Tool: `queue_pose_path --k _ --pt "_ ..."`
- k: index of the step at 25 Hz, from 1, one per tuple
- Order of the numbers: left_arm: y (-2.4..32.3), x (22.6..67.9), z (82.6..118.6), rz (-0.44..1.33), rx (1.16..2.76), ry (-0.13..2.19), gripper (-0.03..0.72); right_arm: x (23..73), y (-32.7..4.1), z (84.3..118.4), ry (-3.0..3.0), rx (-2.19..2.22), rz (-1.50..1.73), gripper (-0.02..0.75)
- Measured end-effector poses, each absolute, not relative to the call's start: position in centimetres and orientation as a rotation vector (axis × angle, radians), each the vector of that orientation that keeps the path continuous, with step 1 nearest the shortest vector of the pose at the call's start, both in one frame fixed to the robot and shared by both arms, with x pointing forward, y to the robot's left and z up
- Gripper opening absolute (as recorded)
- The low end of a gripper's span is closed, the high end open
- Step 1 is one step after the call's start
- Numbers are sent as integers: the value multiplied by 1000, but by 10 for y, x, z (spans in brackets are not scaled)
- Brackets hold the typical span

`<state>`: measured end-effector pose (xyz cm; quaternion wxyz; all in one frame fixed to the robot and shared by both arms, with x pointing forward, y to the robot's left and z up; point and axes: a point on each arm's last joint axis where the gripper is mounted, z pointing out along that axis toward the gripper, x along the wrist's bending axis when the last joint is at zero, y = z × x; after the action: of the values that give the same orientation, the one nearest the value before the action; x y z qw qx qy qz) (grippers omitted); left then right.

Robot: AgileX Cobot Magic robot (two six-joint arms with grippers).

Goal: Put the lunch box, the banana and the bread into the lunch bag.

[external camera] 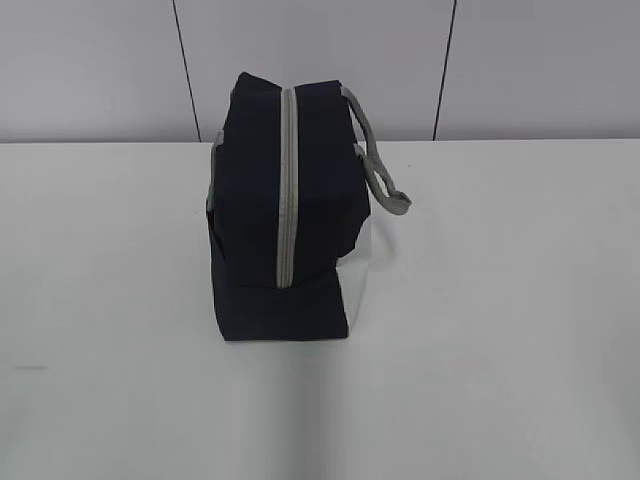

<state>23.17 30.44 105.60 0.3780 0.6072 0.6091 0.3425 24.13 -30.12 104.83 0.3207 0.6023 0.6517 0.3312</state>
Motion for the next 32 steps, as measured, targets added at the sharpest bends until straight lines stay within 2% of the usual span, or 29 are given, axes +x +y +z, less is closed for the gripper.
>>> queue_pose_path --k 6,32 --pt "304 232 1056 875 1552 1557 289 228 -301 1048 1566 1589 884 460" --pt "304 232 1056 874 1551 1558 289 228 -301 1048 1563 1593 884 459"
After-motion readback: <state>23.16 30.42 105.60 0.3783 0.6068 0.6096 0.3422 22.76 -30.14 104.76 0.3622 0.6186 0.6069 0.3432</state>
